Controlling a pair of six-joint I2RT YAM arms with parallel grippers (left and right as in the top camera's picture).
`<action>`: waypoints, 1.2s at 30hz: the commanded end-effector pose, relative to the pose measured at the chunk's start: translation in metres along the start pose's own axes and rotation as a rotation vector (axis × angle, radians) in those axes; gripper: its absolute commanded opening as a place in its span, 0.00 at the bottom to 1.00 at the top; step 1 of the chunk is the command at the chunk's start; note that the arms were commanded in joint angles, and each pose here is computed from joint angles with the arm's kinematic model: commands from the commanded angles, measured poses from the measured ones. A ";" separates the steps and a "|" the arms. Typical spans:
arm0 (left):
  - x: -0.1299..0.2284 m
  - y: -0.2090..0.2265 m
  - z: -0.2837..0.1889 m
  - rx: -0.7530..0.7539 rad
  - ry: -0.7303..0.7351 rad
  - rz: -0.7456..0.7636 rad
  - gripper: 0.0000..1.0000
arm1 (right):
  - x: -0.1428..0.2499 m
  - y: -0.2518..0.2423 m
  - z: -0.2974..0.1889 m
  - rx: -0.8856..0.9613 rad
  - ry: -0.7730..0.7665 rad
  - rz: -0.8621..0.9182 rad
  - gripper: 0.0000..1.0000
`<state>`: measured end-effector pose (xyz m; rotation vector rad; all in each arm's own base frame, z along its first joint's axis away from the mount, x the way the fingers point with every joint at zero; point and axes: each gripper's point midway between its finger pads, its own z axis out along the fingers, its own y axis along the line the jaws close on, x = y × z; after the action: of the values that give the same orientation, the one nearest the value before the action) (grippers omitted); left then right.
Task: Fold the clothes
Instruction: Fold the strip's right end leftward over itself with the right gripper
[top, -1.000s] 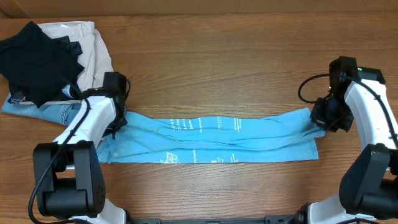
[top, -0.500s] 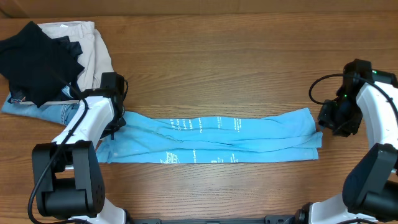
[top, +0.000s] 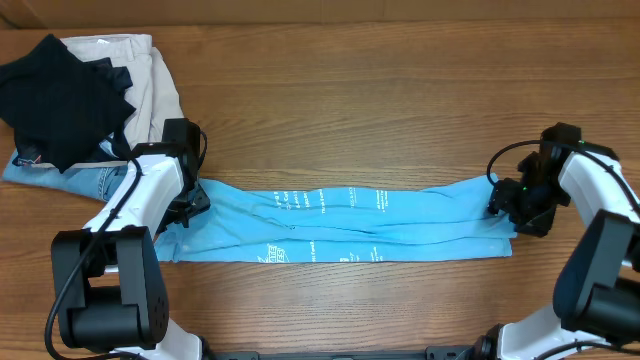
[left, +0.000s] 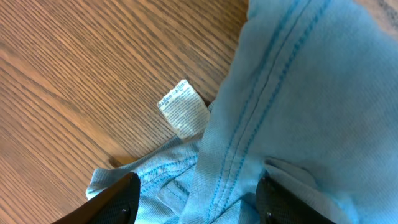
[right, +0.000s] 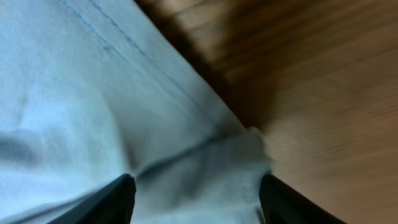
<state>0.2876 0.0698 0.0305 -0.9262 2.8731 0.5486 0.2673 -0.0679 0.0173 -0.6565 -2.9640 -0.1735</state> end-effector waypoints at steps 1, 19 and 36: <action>0.005 -0.002 0.002 0.011 0.031 -0.002 0.63 | 0.004 0.017 0.016 -0.111 0.027 -0.050 0.67; 0.009 -0.003 0.002 0.023 0.050 0.001 0.66 | 0.008 0.017 0.026 -0.117 0.038 -0.051 0.33; -0.026 -0.030 -0.040 0.174 0.009 0.019 0.66 | -0.062 -0.050 -0.040 0.101 -0.175 0.221 0.04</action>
<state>0.3183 0.0519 0.0579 -0.9007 2.8774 0.3496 0.2881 -0.0941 0.0207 -0.8291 -2.9735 -0.1479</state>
